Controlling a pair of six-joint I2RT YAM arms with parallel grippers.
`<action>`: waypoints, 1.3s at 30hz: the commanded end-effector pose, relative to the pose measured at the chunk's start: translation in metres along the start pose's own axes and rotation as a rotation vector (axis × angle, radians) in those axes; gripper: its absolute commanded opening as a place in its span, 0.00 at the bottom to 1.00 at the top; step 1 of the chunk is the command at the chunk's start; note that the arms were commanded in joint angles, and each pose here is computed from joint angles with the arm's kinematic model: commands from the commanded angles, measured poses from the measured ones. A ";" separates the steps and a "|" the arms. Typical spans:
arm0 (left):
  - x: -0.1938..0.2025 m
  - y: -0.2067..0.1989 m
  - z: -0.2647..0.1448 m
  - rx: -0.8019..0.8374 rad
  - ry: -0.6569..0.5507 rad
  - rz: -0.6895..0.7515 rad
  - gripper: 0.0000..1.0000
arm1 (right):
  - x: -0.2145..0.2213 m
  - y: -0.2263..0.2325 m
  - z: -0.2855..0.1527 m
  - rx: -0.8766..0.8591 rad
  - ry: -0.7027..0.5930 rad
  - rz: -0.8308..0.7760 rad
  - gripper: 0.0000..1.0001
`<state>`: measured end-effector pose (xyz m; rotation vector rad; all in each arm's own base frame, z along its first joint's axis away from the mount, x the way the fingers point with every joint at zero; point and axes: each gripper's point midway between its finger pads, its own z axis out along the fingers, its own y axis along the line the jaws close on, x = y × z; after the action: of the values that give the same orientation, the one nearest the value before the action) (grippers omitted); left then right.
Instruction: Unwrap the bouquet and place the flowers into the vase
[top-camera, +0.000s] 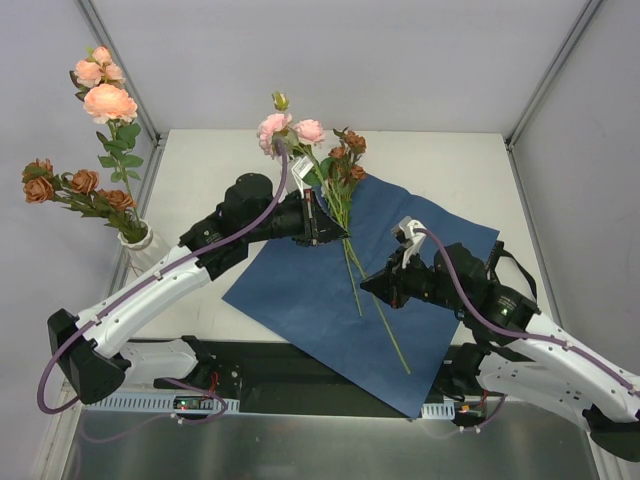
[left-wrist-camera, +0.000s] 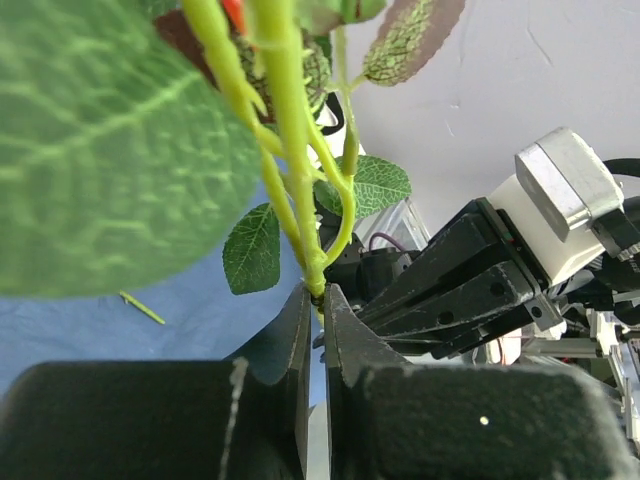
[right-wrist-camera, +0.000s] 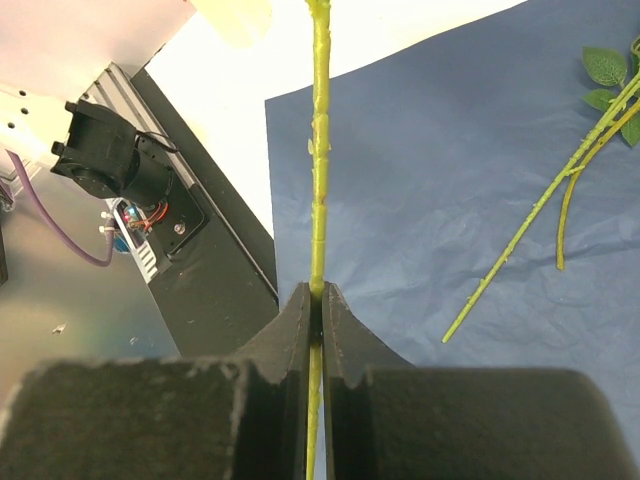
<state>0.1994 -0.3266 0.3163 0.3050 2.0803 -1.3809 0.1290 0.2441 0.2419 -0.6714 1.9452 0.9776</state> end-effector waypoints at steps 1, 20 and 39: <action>-0.020 -0.026 -0.015 0.057 -0.078 0.066 0.00 | -0.004 0.010 0.001 -0.056 -0.011 -0.017 0.01; -0.051 -0.005 -0.197 -0.416 -0.364 0.412 0.00 | 0.001 -0.013 -0.008 0.074 0.008 -0.025 0.68; -0.095 -0.041 -0.491 -0.886 -1.002 0.522 0.00 | -0.002 -0.014 0.005 0.084 0.042 -0.031 0.69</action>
<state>0.0724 0.0776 0.5471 -0.1768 1.3322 -0.3397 0.1374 0.2361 0.2115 -0.6869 2.0619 0.8452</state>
